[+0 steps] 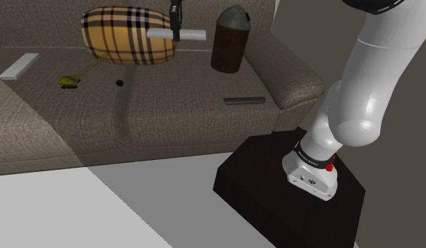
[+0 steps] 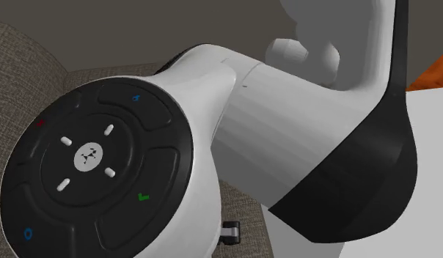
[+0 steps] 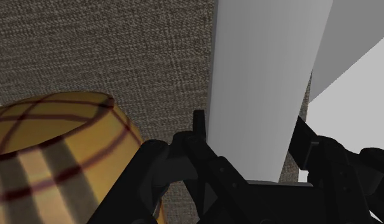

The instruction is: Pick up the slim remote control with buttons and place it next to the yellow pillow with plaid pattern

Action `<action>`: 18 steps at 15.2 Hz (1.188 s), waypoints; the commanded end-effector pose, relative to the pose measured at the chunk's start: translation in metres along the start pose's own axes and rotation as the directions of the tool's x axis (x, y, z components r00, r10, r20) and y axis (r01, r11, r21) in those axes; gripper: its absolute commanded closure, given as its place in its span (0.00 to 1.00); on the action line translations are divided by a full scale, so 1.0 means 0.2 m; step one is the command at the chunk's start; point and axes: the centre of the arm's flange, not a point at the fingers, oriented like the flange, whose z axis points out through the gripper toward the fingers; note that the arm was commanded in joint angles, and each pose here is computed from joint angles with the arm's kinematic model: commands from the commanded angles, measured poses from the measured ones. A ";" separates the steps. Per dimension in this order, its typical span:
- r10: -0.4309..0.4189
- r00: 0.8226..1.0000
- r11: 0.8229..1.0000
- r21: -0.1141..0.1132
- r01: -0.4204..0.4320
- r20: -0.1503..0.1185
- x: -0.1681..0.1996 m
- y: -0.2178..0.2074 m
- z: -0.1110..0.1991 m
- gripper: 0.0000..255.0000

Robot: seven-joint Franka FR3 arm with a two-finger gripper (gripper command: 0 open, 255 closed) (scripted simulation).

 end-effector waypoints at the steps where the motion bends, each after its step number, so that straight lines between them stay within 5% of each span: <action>1: 0.000 1.000 1.000 0.000 0.000 -0.001 0.00 0.00 0.06 1.00; 18: 0.000 1.000 1.000 0.000 0.000 -0.001 0.01 0.00 0.50 1.00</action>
